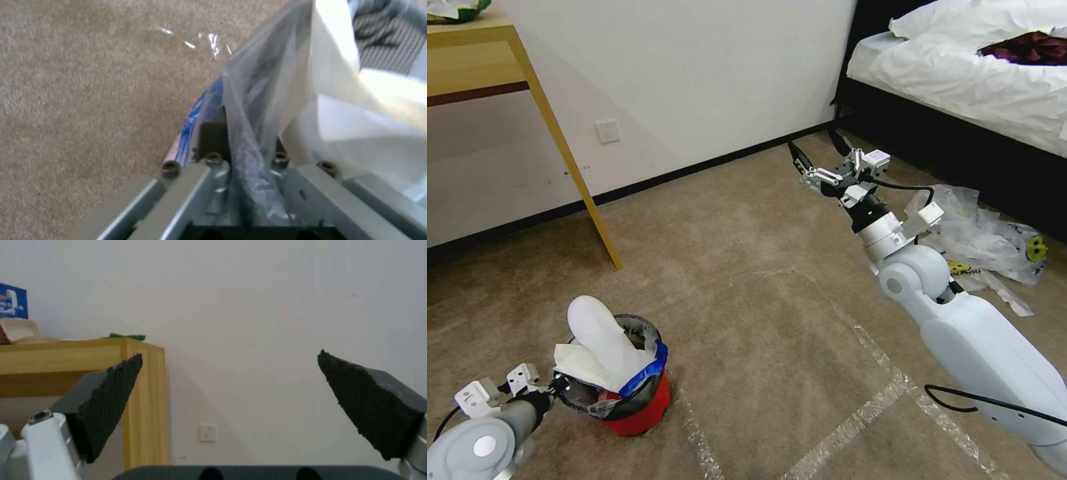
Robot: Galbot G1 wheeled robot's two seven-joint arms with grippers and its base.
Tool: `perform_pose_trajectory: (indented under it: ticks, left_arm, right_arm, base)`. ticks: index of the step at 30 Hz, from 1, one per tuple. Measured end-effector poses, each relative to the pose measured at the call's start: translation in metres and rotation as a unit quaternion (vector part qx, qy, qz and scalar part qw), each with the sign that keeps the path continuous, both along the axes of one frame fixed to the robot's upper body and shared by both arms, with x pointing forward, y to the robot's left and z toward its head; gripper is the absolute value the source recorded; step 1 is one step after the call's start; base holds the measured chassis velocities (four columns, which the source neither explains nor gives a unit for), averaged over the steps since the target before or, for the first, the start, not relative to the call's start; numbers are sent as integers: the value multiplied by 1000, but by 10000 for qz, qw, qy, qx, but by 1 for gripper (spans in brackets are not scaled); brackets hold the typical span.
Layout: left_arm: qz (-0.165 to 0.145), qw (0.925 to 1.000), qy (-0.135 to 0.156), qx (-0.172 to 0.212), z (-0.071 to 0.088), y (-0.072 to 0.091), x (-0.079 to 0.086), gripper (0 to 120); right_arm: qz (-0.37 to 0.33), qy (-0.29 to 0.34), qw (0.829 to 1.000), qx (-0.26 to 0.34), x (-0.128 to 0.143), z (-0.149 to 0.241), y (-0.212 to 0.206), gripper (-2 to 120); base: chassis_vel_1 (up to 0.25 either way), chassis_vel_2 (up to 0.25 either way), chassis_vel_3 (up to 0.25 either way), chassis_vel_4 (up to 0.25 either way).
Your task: Pick up the trash bin and place the garbage on the floor into it.
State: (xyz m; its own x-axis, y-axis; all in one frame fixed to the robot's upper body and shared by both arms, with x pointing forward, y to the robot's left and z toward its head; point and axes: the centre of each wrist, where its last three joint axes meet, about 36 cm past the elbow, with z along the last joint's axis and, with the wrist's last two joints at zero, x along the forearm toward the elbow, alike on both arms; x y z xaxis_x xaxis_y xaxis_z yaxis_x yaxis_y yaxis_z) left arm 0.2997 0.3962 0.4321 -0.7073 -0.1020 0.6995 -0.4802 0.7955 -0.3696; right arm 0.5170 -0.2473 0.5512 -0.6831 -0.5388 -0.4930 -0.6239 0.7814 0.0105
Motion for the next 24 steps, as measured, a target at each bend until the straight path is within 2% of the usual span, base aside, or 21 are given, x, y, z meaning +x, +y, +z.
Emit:
perform_pose_trajectory:
  ticks: [2, 5, 7, 8, 10, 11, 14, 15, 17, 20, 22, 23, 24]
  left_arm:
    - [-17, 10000, -39, 12, 3, -2, -1, 21]
    - [-25, 10000, -61, 19, 5, -2, -2, 26]
    - [-46, 9999, -125, 38, 10, -5, -3, 39]
    - [-46, 9999, -125, 38, 10, -5, -3, 39]
    - [-71, 9998, -193, 67, 16, -7, -6, 50]
    - [-71, 9998, -193, 67, 16, -7, -6, 50]
    - [-109, 9995, -285, 97, 25, -10, -8, 65]
    - [-109, 9995, -285, 97, 25, -10, -8, 65]
    - [-133, 9992, -363, 122, 31, -13, -11, 74]
    - [-142, 9990, -396, 130, 34, -14, -12, 79]
    - [-173, 9986, -480, 153, 41, -18, -15, 92]
    - [-173, 9986, -480, 153, 41, -18, -15, 92]
    - [-210, 9980, -567, 195, 49, -21, -18, 95]
  right_arm:
    - [4, -1, 10000, -1, 0, 0, 0, 100]
    - [5, -1, 10000, -3, 0, 0, 0, 100]
    - [11, -5, 10000, -5, -1, 0, 1, 100]
    - [11, -5, 10000, -5, -1, 0, 1, 100]
    - [13, -6, 10000, -7, -1, 0, 1, 100]
    - [13, -6, 10000, -7, -1, 0, 1, 100]
    - [16, -6, 10000, -6, -2, 0, 1, 100]
    - [16, -6, 10000, -6, -2, 0, 1, 100]
    - [19, -4, 10000, -7, -3, 0, 2, 100]
    - [23, -7, 10000, -6, -3, 0, 2, 100]
    - [23, -2, 10000, -7, -4, 0, 2, 100]
    - [23, -2, 10000, -7, -4, 0, 2, 100]
    - [25, -1, 10000, -8, -4, 0, 2, 100]
  base:
    - [0, 0, 0, 0]
    - [0, 0, 0, 0]
    - [0, 0, 0, 0]
    - [0, 0, 0, 0]
    - [0, 0, 0, 0]
    - [0, 0, 0, 0]
    - [0, 0, 0, 0]
    - [0, 0, 0, 0]
    - [0, 0, 0, 0]
    - [0, 0, 0, 0]
    - [0, 0, 0, 0]
    - [0, 0, 0, 0]
    - [0, 0, 0, 0]
